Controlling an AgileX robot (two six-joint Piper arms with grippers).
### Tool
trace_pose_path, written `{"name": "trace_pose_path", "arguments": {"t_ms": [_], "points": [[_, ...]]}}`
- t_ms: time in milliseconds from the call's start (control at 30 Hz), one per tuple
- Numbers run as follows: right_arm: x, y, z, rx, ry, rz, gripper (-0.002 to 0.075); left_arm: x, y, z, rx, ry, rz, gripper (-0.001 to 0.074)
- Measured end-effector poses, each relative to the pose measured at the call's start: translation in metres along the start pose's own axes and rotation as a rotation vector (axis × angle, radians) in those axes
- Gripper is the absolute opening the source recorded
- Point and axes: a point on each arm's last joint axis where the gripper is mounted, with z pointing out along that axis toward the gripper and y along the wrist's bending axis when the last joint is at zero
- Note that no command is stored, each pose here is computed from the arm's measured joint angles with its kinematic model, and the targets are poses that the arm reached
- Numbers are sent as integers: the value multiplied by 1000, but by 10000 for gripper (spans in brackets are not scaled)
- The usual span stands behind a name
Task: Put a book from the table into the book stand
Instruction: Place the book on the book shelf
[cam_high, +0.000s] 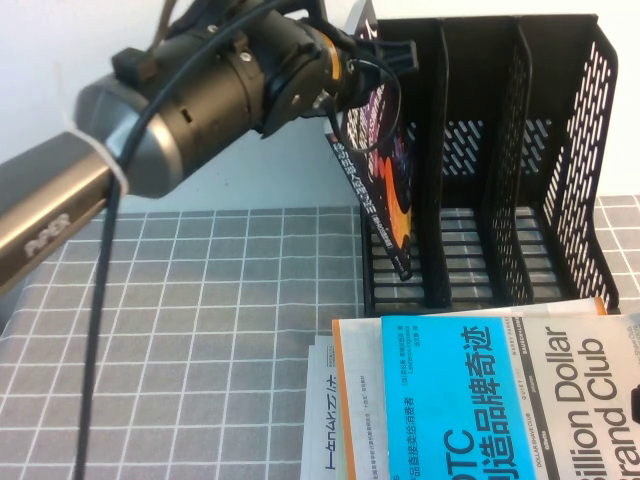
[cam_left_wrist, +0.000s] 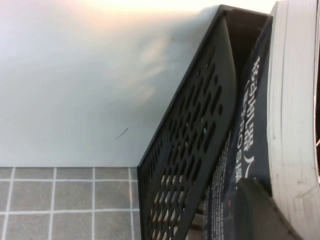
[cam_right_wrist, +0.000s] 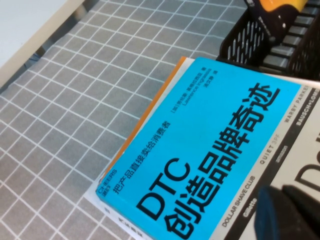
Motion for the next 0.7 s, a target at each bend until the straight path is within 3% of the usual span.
{"name": "trace_pose_path", "arguments": {"t_ms": [367,567,633,700], "points": [[-1,-1,0,7,-11,5,-3,26,1,38,-5,75,-28,130],[2,-1,1,4,-2,12,-3,22,-3,36,29,50,-1,404],[4,0,2,-7,12,14,-3,20,-3,32,35,60,29,451],[8,2,2,-36,48,7,-3,17,-4,23,34,82,93,443]]}}
